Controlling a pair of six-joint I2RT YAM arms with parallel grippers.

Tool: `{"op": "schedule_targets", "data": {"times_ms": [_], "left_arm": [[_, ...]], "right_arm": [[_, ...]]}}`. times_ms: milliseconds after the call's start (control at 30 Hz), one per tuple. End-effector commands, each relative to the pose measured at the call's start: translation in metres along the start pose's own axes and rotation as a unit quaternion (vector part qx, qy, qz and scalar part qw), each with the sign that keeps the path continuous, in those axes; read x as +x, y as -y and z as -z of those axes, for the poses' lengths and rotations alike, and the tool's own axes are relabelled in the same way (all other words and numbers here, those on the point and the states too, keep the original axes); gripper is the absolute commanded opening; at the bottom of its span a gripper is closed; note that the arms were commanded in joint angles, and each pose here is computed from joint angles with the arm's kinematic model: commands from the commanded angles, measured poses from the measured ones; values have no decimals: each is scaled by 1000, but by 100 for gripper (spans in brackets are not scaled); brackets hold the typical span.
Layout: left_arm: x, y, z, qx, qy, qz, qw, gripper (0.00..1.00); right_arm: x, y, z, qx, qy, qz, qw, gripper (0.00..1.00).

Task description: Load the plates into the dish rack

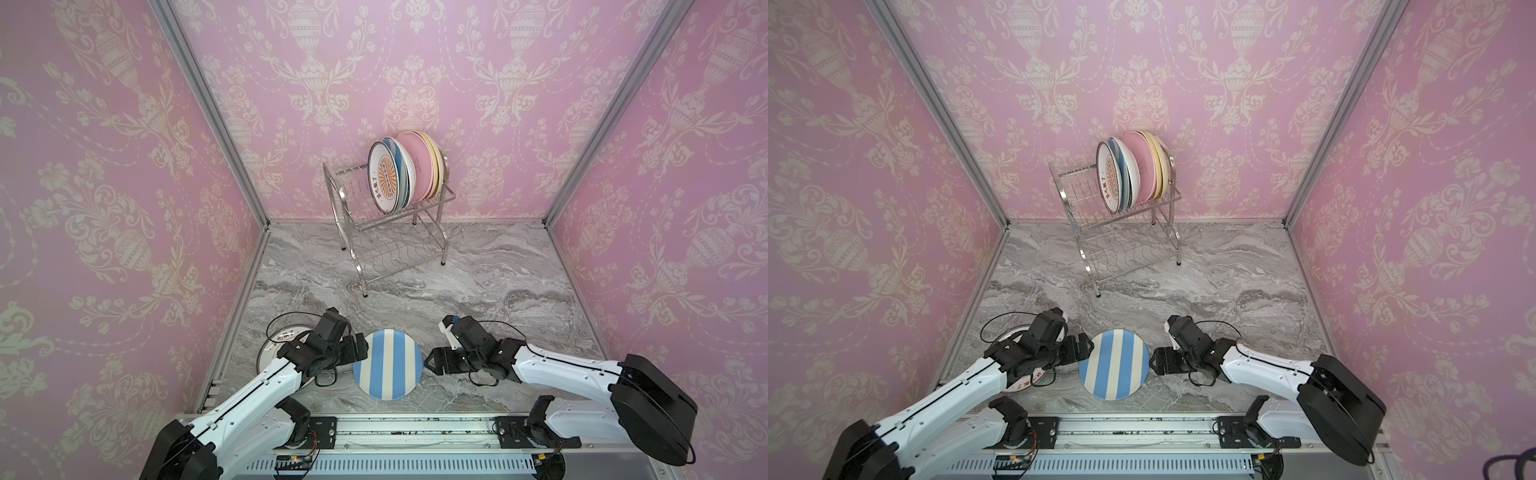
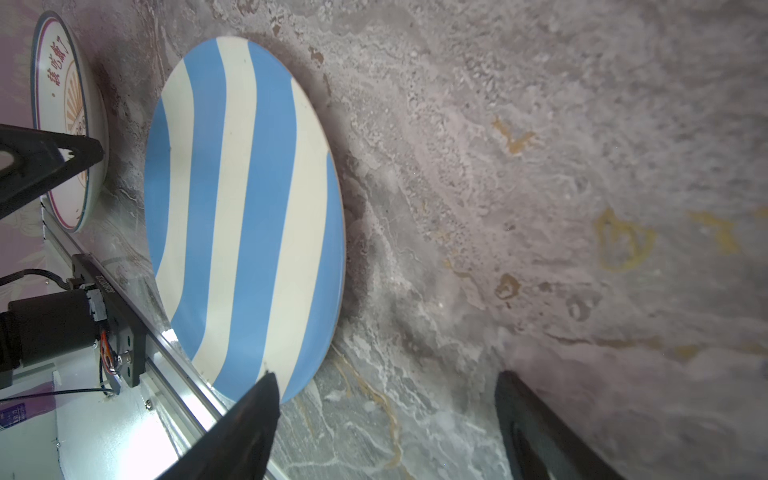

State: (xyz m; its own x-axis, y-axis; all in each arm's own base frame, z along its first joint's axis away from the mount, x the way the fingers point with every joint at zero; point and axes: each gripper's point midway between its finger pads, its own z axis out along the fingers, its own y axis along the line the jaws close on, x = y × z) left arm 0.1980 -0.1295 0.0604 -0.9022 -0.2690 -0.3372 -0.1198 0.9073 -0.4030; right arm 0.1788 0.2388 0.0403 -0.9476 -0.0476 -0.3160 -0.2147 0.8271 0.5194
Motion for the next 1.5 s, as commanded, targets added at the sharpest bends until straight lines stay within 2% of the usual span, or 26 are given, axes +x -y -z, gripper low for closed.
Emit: {"op": "schedule_targets", "data": {"times_ms": [0, 433, 833, 1200, 1467], "left_arm": [[3, 2, -1, 8, -1, 17, 1000, 99], [11, 1, -13, 17, -20, 32, 999, 99], [16, 2, -17, 40, -13, 46, 998, 99], [26, 9, -21, 48, -55, 41, 996, 99], [29, 18, -27, 64, -70, 43, 995, 99]], "right_arm": [[2, -4, -2, -12, 1, -10, 1000, 84], [5, -2, -9, -29, -17, -25, 999, 85], [5, 5, -18, -65, -1, -63, 996, 84], [16, -3, -37, -76, -71, -56, 993, 80], [19, 0, -40, -67, -82, -59, 993, 79]]}}
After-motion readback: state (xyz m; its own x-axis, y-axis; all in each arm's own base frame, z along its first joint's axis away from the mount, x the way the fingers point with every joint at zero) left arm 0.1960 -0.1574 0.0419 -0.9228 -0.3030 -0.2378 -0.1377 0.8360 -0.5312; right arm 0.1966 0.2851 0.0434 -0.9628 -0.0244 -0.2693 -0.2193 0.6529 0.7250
